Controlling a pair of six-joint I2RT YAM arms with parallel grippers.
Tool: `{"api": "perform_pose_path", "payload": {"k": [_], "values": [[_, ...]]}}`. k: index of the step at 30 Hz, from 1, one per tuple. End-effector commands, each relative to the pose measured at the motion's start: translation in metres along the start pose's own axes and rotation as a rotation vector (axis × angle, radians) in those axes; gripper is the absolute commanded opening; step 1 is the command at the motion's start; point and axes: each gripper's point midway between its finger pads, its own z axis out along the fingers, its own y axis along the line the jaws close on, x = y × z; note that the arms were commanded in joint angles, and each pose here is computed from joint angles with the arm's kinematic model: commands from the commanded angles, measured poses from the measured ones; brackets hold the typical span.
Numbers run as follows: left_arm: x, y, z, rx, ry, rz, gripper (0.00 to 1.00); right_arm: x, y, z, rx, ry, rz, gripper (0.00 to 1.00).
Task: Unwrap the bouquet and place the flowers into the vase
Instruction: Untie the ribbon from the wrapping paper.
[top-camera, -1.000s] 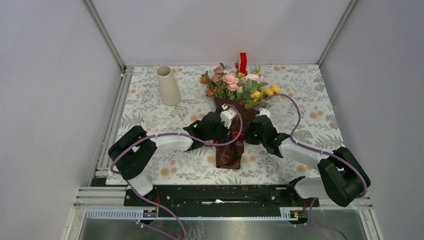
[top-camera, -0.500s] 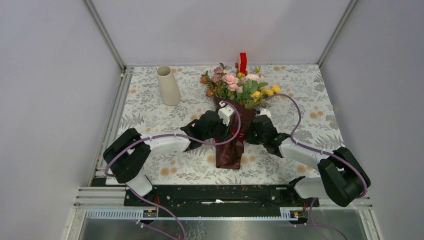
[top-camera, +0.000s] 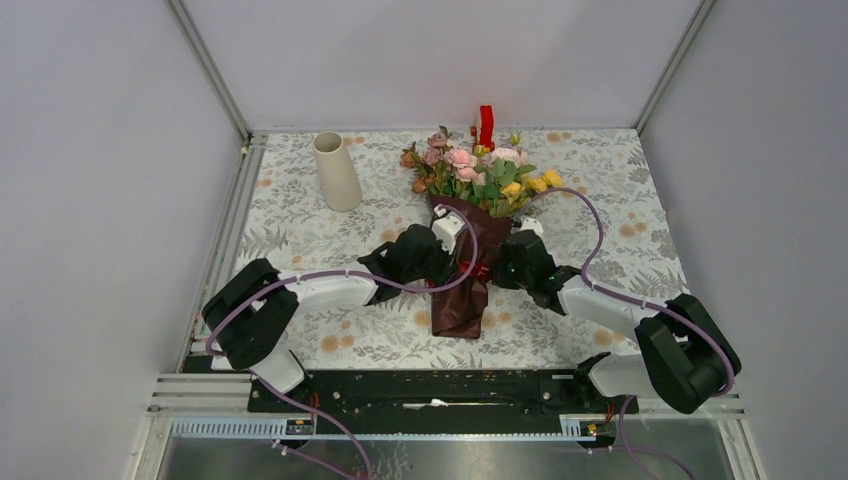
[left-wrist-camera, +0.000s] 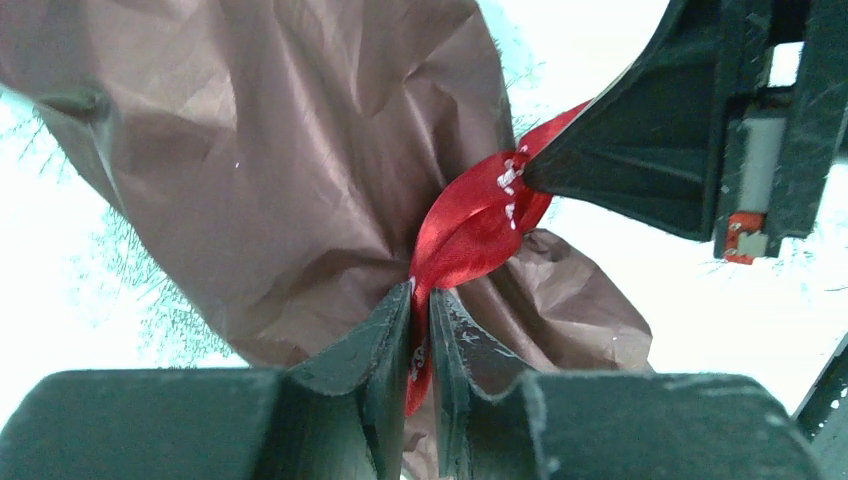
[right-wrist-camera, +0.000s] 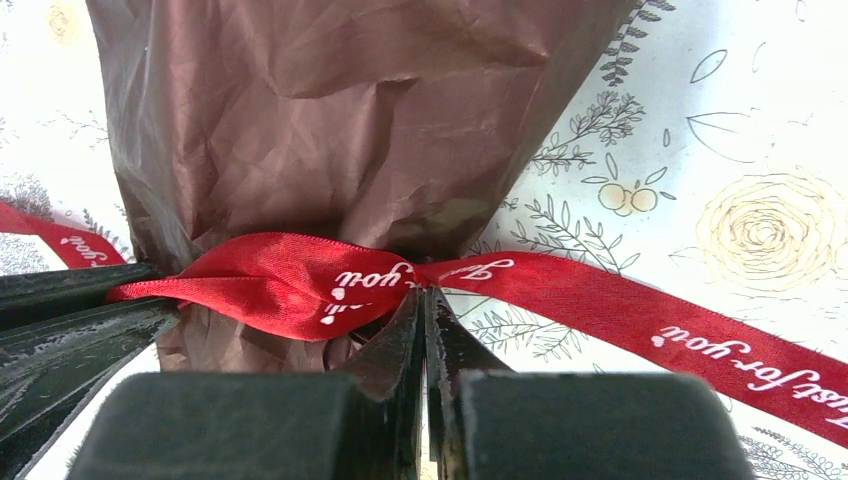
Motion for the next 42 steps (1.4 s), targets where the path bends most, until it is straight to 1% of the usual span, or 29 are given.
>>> {"api": "perform_pose_path", "payload": {"k": [1,10,16,21,31,34,39,42], "values": [[-0.023,0.005,-0.012,-0.046,-0.093,-0.021,0.18,-0.01,-0.007,-0.003,0.037,-0.043,0.026,0.0],[-0.013,0.024,-0.025,-0.157,-0.113,-0.096,0.18,-0.004,-0.018,-0.002,0.076,-0.03,0.043,0.0],[-0.007,0.032,-0.033,-0.198,-0.123,-0.144,0.17,-0.003,-0.022,-0.002,0.092,-0.028,0.051,0.0],[0.0,0.048,-0.041,-0.276,-0.127,-0.205,0.13,-0.001,-0.03,-0.001,0.123,-0.023,0.062,0.0],[0.025,0.082,-0.055,-0.349,-0.123,-0.4,0.09,0.002,-0.039,-0.001,0.156,-0.015,0.085,0.0],[0.028,0.087,-0.058,-0.362,-0.127,-0.425,0.09,0.002,-0.039,-0.002,0.156,-0.015,0.086,0.0],[0.04,0.105,-0.067,-0.47,-0.119,-0.503,0.09,0.001,-0.043,-0.004,0.17,-0.017,0.09,0.0],[0.046,0.114,-0.072,-0.504,-0.135,-0.561,0.09,0.002,-0.047,-0.005,0.187,-0.014,0.092,0.0]]}}
